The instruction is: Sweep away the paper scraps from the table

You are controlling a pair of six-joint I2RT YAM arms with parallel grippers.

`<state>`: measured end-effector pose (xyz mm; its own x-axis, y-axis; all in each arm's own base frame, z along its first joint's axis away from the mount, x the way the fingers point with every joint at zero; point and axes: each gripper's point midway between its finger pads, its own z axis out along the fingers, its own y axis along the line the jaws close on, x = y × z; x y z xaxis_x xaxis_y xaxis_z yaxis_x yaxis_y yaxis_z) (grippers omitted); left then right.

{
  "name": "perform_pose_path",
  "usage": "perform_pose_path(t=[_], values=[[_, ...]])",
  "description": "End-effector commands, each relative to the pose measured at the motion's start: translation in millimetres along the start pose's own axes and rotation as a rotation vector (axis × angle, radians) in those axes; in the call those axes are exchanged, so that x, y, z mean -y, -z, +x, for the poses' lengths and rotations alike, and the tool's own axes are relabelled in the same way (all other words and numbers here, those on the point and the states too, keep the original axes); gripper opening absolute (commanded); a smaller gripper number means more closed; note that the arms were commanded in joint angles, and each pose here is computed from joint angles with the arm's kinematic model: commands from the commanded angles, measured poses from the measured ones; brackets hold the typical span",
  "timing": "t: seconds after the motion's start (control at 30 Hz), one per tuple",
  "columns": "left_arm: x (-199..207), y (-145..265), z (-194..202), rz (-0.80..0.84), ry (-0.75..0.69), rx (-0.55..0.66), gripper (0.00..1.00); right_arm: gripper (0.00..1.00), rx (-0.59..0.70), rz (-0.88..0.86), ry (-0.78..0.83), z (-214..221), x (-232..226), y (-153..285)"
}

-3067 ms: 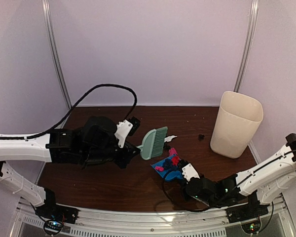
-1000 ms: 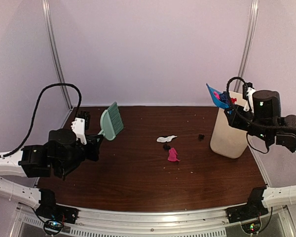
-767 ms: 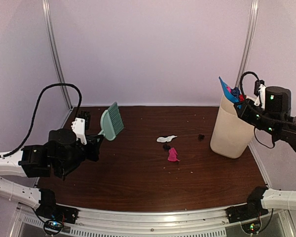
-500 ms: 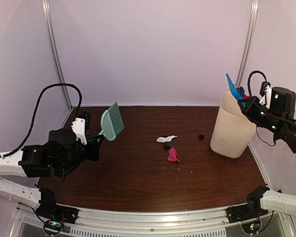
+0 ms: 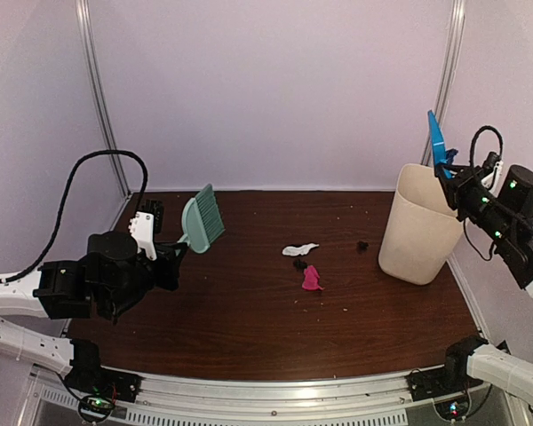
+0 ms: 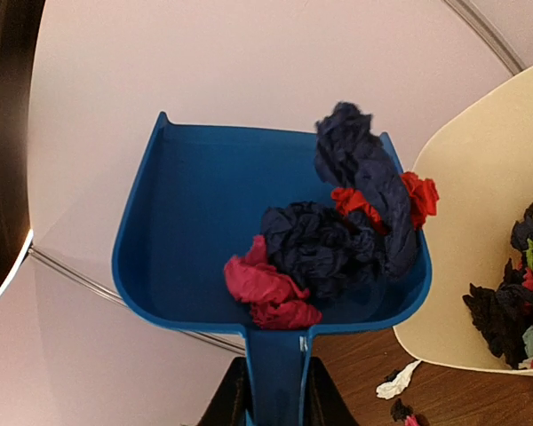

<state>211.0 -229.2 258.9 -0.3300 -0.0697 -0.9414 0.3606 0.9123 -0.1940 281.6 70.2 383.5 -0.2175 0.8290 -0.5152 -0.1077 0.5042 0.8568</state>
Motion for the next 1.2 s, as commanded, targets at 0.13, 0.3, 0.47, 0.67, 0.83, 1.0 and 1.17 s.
perform_pose_path(t=[0.13, 0.3, 0.47, 0.67, 0.83, 1.0, 1.17], values=[[7, 5, -18, 0.040, 0.050, 0.046, 0.00, 0.00, 0.054, -0.214, -0.204, -19, -31, -2], [9, 5, -17, 0.044, 0.047, 0.042, 0.00, 0.00, 0.067, -0.305, -0.344, -27, -26, -5], [9, 6, -18, 0.053, 0.049, 0.043, 0.00, 0.00, 0.056, -0.403, -0.437, -28, -29, -6], [13, 7, -19, 0.078, 0.052, 0.052, 0.00, 0.00, 0.023, -0.459, -0.476, -25, -33, -7], [23, 5, -18, 0.125, 0.044, 0.047, 0.00, 0.00, -0.003, -0.423, -0.356, -21, -40, -8], [37, 2, -15, 0.180, 0.034, 0.040, 0.00, 0.00, -0.086, -0.345, -0.213, -2, -33, -11], [59, -5, -15, 0.262, 0.031, 0.040, 0.00, 0.00, -0.203, -0.332, -0.072, 25, -26, -12]])
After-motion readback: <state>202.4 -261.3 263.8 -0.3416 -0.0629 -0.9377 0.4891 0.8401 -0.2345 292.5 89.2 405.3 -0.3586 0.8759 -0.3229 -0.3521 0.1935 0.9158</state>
